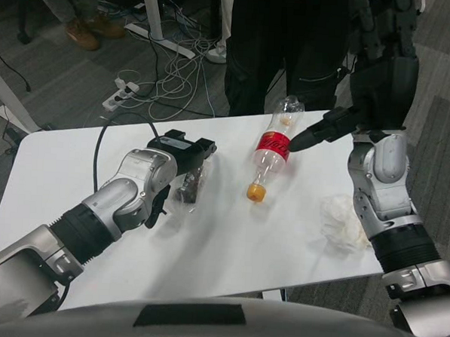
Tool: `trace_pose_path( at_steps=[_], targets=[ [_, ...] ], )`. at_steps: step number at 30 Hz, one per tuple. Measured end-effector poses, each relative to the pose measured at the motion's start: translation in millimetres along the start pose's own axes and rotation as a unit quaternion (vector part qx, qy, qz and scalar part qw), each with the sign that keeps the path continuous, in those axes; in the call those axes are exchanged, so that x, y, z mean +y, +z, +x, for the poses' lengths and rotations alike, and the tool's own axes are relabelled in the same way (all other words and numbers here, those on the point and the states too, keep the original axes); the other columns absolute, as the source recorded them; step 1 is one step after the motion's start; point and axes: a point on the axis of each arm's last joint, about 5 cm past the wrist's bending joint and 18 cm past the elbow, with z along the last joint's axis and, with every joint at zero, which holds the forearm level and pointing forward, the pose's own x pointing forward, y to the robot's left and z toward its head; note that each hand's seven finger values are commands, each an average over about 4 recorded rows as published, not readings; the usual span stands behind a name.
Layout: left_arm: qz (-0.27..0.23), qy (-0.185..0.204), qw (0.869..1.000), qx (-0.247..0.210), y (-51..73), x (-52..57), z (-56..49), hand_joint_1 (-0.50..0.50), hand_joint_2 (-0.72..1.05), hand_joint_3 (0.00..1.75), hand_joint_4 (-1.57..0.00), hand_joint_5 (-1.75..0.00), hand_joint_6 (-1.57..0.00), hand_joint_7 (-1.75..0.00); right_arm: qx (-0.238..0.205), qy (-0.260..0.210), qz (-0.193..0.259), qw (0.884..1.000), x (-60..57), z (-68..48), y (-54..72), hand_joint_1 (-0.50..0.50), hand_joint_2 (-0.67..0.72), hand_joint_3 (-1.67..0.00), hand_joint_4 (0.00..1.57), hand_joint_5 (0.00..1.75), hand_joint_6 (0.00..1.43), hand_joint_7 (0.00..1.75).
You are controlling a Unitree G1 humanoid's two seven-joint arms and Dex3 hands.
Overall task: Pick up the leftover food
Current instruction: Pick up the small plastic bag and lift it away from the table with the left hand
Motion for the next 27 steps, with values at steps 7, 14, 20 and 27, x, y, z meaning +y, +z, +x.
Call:
trace_pose_path(
  at_steps=[7, 14, 20, 27],
  targets=[
    [0.017, -0.013, 1.0, -0.014, 6.7, 6.3, 2.4, -0.5, 0.18, 0.0, 0.0, -1.13, 0.0, -0.35, -0.001, -0.002, 0.002, 1.0, 0.4, -0.7, -0.2, -0.29, 0.28, 0.0, 0.0, 0.0, 0.0, 0.0],
    [0.025, -0.026, 0.999, -0.025, 10.9, 10.4, 5.8, -0.5, 0.49, 0.0, 0.0, -1.13, -0.01, -0.51, 0.004, -0.007, 0.004, 1.0, 0.2, -4.6, -1.3, -0.33, 0.28, 0.0, 0.0, 0.0, 0.0, 0.0],
    [0.036, -0.038, 0.998, -0.025, 11.4, 13.0, 8.3, -0.5, 0.43, 0.0, 0.0, -1.15, -0.29, -1.24, 0.009, -0.013, 0.003, 1.0, -1.5, -8.2, -2.4, -0.33, 0.28, 0.0, 0.0, 0.0, 0.0, 0.0],
    [0.033, -0.043, 0.998, -0.022, 10.1, 15.3, 10.6, -0.5, 0.52, 0.0, 0.0, -1.49, -0.82, -1.66, 0.009, -0.019, 0.006, 1.0, -2.9, -10.4, -2.7, -0.33, 0.28, 0.0, 0.0, 0.0, 0.0, 0.0]
  ],
)
